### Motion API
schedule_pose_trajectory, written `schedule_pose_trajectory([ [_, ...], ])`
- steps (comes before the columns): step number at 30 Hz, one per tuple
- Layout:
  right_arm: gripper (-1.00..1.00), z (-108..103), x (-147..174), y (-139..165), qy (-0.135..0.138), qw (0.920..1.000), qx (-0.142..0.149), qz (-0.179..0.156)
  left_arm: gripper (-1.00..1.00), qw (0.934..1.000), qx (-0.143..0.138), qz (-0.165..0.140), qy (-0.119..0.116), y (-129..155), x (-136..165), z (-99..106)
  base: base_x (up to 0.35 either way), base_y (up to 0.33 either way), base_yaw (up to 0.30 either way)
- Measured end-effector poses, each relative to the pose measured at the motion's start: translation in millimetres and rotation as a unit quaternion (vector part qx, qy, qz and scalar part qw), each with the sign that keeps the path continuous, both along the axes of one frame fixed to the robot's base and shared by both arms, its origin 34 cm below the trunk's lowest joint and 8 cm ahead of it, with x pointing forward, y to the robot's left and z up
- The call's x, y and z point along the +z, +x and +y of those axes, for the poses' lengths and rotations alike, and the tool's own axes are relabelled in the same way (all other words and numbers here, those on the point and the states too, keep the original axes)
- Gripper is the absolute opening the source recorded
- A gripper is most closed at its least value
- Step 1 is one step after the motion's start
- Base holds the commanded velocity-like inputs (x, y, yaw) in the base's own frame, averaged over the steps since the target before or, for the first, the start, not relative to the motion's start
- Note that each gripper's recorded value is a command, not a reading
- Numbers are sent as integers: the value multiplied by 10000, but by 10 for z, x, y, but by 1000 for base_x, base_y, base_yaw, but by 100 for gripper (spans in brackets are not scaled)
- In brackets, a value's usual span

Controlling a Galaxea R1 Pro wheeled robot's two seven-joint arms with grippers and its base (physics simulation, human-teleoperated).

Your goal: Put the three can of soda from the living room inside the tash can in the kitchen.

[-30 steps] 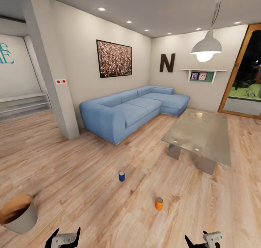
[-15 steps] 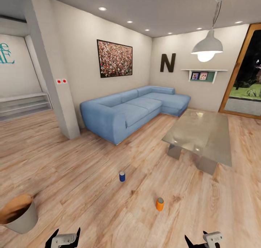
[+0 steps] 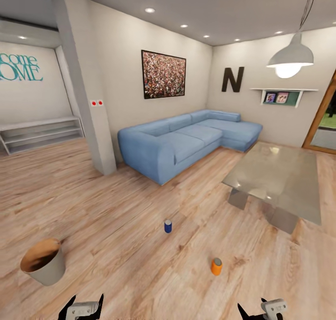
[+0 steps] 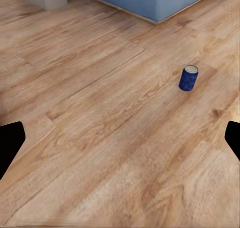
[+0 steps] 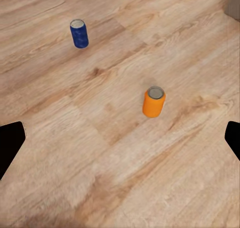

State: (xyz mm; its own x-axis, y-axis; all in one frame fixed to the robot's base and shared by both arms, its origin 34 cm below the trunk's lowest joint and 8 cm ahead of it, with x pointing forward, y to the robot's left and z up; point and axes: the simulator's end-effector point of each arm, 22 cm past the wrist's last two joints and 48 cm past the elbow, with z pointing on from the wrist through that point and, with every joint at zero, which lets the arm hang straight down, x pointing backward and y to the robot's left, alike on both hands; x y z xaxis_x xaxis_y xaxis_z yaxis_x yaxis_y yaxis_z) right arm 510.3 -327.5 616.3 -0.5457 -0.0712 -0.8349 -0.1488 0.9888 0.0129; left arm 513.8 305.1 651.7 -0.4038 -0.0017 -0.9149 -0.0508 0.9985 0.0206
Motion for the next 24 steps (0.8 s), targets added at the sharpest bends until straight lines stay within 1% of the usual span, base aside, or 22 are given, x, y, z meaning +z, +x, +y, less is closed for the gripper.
schedule_pose_trajectory([
  [5,100,0,-2,-1,0,10000,0,2,100,10000,-2,2,1,-1,-1,-1,0,4,240],
  [8,100,0,-1,-1,0,10000,0,2,100,10000,7,0,-5,3,0,3,-45,110,242],
  [24,100,1,-5,-4,2,10000,-1,7,100,10000,20,1,-5,2,0,13,-20,263,242],
])
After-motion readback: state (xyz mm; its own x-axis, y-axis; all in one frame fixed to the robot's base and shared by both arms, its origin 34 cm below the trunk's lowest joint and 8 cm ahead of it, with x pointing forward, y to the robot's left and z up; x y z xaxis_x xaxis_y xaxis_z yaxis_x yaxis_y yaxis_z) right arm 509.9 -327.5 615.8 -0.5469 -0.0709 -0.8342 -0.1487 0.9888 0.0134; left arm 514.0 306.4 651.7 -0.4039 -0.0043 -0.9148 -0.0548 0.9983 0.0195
